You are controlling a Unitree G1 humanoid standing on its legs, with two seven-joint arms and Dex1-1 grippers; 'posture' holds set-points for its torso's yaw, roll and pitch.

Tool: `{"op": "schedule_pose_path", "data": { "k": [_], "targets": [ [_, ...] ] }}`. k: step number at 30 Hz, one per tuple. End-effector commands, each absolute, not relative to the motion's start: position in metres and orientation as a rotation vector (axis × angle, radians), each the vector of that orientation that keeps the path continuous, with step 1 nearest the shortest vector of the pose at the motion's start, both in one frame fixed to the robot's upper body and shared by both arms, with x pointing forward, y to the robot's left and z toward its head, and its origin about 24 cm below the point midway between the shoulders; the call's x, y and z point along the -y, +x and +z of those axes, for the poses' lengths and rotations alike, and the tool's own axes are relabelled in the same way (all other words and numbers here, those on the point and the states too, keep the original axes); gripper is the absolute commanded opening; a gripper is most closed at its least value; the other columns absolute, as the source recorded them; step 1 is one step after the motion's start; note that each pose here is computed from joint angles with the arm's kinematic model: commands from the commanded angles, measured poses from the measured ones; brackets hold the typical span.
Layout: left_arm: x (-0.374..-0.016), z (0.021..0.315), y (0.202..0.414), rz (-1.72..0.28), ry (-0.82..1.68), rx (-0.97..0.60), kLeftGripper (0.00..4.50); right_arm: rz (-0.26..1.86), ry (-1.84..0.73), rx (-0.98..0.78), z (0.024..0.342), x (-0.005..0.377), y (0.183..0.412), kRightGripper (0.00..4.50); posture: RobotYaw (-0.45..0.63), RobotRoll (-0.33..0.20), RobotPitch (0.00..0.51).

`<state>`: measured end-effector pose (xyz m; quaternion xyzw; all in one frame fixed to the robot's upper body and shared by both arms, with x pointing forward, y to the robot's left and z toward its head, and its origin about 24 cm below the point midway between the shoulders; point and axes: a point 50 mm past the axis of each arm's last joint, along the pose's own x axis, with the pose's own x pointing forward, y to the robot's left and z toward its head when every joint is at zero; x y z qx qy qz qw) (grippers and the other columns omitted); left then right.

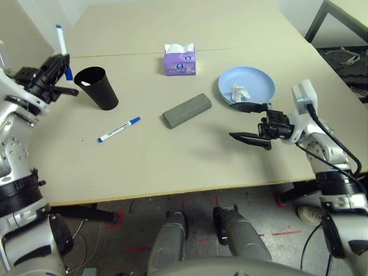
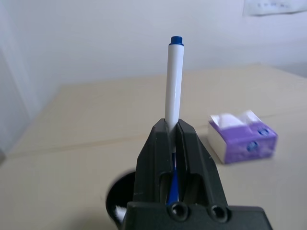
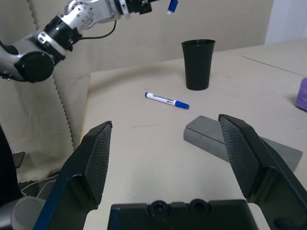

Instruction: Organize and tidy the items on the table.

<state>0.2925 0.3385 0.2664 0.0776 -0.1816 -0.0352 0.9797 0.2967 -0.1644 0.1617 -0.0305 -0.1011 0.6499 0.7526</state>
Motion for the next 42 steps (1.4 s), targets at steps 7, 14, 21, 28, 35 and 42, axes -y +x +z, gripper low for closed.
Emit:
{"op": "schedule_pose_path", "data": {
  "k": [7,14,21,28,35,42],
  "targets": [
    [-0.365,0.260,0.318,0.002,0.220,0.381,0.02,1.410,-0.079,0.192,0.155,0.166,0.285,4.50,-0.09,0.000,0.166],
    [-0.367,0.242,0.333,0.021,0.194,0.362,0.02,1.402,-0.084,0.181,0.156,0.167,0.283,4.50,-0.09,0.000,0.169],
    [-0.361,0.222,0.343,0.023,0.151,0.333,0.02,1.396,-0.077,0.182,0.159,0.165,0.284,4.50,-0.11,0.000,0.173],
    [-0.361,0.215,0.344,0.031,0.133,0.327,0.02,1.400,-0.090,0.171,0.158,0.166,0.279,4.50,-0.12,0.000,0.176],
    [-0.360,0.207,0.343,0.012,0.117,0.309,1.98,1.405,-0.100,0.167,0.157,0.166,0.279,4.50,-0.12,0.000,0.177],
    [-0.367,0.208,0.336,0.030,0.110,0.332,4.29,1.417,-0.095,0.168,0.156,0.161,0.280,4.50,-0.11,0.000,0.179]
  ]
}}
